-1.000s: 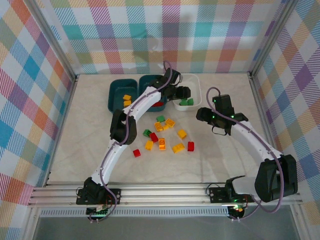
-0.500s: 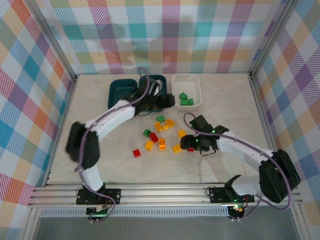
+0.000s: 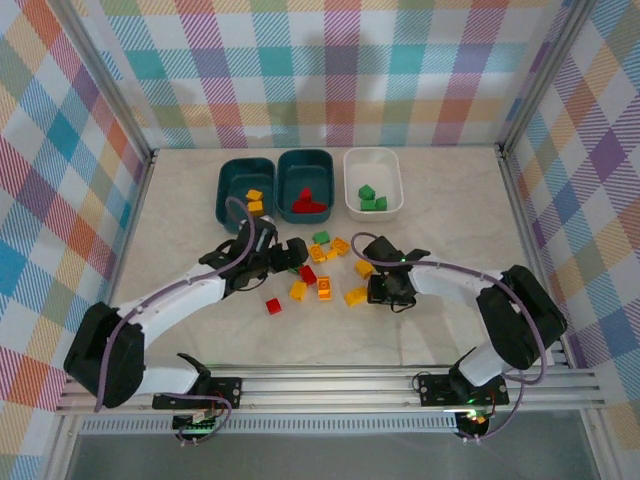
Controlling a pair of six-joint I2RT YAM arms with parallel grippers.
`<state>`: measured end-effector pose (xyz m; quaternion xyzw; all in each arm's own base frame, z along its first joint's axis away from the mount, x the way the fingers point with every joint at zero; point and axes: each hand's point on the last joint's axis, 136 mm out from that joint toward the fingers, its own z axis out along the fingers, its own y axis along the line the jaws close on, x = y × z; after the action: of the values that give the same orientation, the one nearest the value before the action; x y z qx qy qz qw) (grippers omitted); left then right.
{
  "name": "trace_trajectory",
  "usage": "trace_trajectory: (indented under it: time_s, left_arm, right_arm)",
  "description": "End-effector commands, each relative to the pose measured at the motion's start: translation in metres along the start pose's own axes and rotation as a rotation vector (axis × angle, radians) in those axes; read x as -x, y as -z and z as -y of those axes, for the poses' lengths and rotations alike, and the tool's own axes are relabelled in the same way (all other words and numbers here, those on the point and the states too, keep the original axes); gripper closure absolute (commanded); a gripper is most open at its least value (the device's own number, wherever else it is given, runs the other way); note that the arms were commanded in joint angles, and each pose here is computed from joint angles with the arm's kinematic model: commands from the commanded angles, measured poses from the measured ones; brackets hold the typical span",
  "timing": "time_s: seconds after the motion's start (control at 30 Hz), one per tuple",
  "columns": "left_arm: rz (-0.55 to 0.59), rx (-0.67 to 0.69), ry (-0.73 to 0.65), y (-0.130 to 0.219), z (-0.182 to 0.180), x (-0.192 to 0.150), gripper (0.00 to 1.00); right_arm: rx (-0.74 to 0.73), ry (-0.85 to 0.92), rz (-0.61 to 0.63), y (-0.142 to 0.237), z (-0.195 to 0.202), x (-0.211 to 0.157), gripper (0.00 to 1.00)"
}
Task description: Sort the legos into containers by color
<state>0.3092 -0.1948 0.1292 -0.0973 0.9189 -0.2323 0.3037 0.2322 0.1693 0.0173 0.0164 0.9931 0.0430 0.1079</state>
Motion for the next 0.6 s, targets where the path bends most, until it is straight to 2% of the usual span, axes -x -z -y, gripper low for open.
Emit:
trace_trajectory:
  time_s: [0.0,0.17,0.27,0.43,0.57]
  left_arm:
    - [0.054,-0.004,-0.02,0.012,0.004,0.017,0.01]
    - [0.053,0.024,-0.026,0.012,-0.003,0.019,0.0]
    - [0.041,0.034,-0.008,0.01,-0.009,0.019,0.0]
    - [0.025,0.052,0.051,0.013,-0.022,0.024,0.0]
    - [0.023,0.104,0.085,0.023,-0.043,0.024,0.0]
  right_arm:
    - [-0.03,-0.017,0.043,0.004,0.002,0.01,0.57]
    - [-0.003,-0.027,0.11,0.021,0.004,0.015,0.72]
    - [0.008,-0.02,0.132,0.03,0.002,0.02,0.77]
    - [0.044,0.018,0.188,0.051,-0.013,0.041,0.78]
    - [0.099,0.097,0.294,0.083,-0.047,0.088,0.78]
